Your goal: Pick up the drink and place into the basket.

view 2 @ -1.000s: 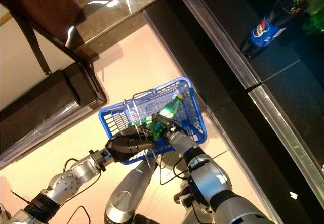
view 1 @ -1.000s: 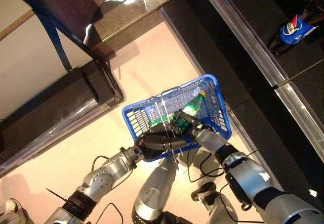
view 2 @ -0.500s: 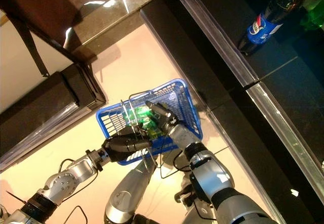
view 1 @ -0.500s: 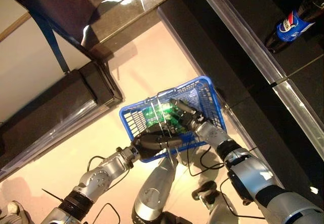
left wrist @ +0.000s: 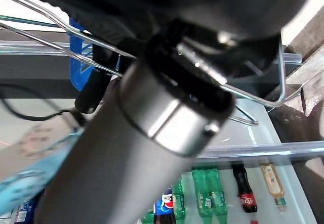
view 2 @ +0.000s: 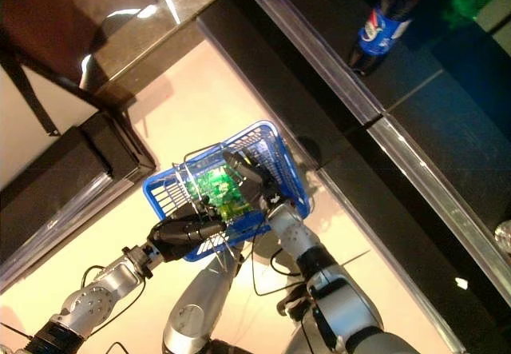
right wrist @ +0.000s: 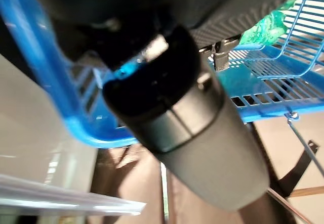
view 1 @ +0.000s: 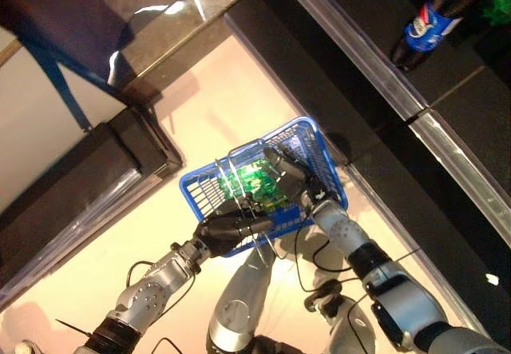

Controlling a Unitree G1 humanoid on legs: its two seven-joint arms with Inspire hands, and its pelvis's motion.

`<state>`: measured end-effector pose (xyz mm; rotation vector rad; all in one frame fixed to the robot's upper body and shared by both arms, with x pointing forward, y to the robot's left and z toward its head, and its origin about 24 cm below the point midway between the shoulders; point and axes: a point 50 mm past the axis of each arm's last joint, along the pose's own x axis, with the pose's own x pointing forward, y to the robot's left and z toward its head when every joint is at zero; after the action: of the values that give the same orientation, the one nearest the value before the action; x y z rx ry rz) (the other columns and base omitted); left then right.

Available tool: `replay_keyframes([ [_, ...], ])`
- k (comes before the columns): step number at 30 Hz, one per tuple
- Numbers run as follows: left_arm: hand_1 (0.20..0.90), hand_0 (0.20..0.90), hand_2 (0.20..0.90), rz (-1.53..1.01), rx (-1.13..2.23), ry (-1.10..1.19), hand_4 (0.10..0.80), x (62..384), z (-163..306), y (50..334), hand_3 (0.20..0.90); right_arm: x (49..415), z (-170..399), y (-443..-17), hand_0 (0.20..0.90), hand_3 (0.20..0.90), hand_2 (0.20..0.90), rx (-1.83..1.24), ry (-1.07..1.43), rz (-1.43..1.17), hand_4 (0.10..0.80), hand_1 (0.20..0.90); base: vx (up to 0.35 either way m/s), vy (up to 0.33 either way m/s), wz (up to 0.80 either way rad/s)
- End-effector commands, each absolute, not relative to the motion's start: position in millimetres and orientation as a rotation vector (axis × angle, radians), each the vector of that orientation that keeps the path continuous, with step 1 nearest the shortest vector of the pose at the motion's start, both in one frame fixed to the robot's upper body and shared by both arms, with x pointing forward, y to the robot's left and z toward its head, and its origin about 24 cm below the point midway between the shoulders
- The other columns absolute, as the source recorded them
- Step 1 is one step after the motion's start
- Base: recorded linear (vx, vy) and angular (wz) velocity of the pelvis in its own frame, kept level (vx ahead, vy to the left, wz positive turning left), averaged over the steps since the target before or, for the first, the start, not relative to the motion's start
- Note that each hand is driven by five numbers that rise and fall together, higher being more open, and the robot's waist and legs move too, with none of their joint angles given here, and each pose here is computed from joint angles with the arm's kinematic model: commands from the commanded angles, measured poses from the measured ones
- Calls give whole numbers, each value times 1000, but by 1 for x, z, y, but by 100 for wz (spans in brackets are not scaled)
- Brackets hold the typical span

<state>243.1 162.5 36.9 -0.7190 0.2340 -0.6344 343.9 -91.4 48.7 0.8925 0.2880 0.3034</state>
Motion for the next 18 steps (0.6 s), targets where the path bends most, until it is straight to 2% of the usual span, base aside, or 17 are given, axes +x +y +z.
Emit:
replay_keyframes([
  [1,300,300,300,-1075,-776,-425,100,232,147,125,200,349,95,-78,900,900,900,870,108,460,800,900,-25,-3,-27],
  [6,300,300,300,-860,-747,-384,100,241,127,140,200,322,76,-77,900,900,900,822,118,524,800,900,-58,-27,-18],
  [11,300,300,300,-582,-766,-279,100,246,87,162,200,282,41,-83,900,900,900,783,157,620,800,900,-16,-36,-26],
  [14,300,300,300,-367,-729,-193,100,244,54,183,200,263,23,-91,900,900,900,810,182,660,800,900,23,-66,-25],
  [16,300,300,300,-61,-625,-34,100,235,12,209,200,246,4,-99,900,900,900,841,228,651,800,900,67,-23,-38],
  [17,300,300,300,-29,-613,-17,100,234,8,212,200,245,2,-99,900,900,900,841,232,645,800,900,102,-9,-44],
  [18,300,300,300,109,-595,40,100,224,-10,227,200,234,-11,-104,900,900,900,827,277,596,800,900,82,-6,-38],
])
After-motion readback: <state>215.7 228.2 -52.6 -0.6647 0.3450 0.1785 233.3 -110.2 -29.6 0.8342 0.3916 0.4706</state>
